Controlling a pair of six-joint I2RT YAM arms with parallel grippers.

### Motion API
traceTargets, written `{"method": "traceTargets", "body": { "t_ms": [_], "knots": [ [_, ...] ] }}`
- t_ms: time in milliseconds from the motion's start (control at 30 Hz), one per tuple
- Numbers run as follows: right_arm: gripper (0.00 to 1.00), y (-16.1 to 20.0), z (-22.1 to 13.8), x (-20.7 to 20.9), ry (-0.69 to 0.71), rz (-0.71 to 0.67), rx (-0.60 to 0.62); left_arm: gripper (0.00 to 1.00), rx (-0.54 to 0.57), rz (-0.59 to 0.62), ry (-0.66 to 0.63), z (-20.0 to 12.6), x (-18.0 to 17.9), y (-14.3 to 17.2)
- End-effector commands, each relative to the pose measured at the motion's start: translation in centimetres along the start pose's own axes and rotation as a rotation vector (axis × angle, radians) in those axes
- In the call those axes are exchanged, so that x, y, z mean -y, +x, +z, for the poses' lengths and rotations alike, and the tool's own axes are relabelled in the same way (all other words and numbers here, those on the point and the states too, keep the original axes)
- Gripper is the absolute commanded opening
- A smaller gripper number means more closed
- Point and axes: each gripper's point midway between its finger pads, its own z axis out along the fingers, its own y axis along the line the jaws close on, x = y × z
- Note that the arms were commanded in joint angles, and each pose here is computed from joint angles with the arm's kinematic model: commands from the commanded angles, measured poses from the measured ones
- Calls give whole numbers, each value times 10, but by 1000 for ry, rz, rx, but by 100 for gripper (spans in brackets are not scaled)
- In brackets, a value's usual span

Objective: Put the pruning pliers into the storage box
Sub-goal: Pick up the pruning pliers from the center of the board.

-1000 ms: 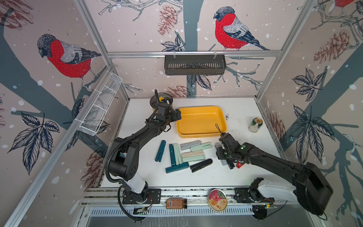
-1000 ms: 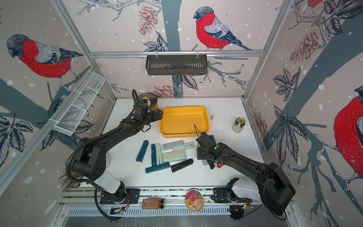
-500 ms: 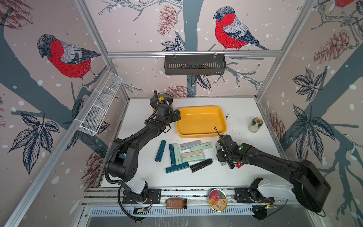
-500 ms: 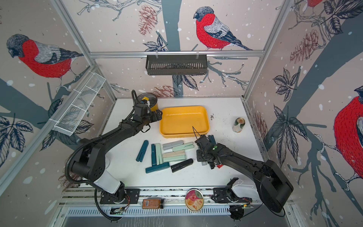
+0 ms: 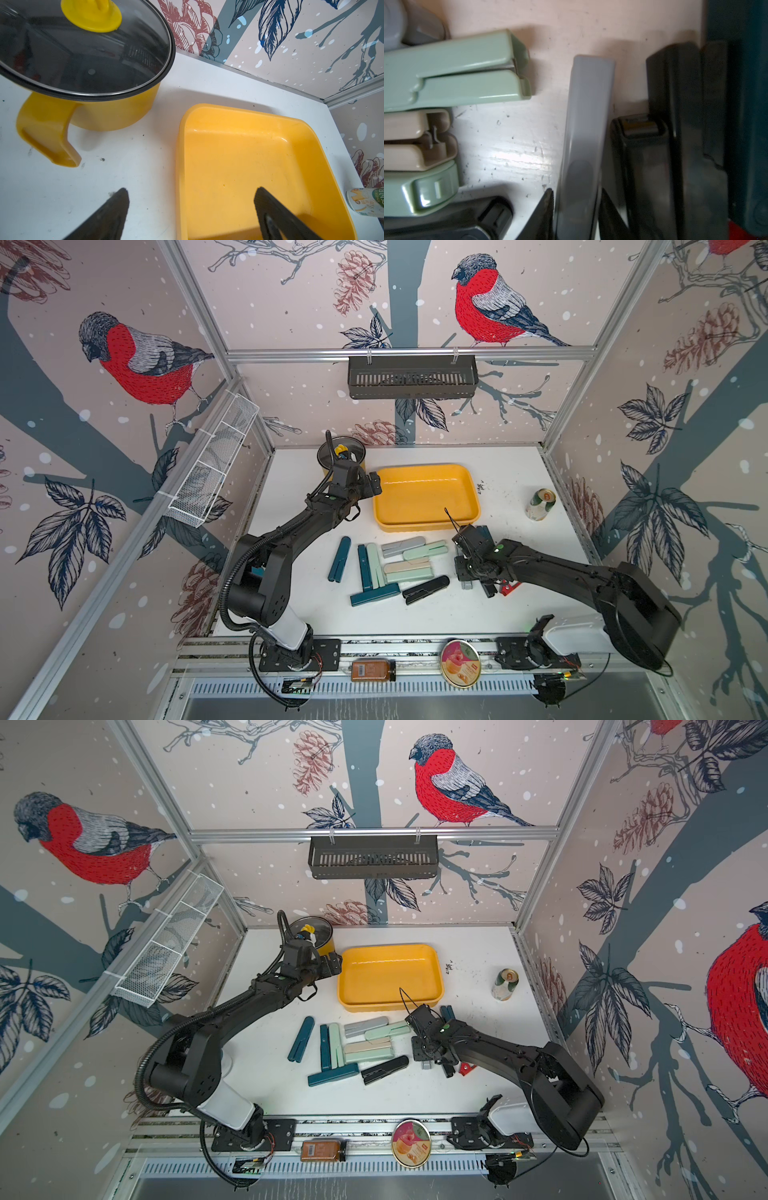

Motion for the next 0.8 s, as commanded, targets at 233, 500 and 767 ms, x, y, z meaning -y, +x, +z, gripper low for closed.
{"method": "traceTargets", "body": {
  "t_ms": [233, 500, 767],
  "knots": [
    [23, -19, -13, -4, 0, 1, 72, 95, 36, 3, -24, -5, -4, -8],
    [20, -31, -21, -6, 8, -4, 98, 95, 34, 1, -31, -5, -5, -8],
    [20, -66, -58, -26, -80, -22, 183, 95, 26, 1, -35, -4, -7, -4]
  ]
}}
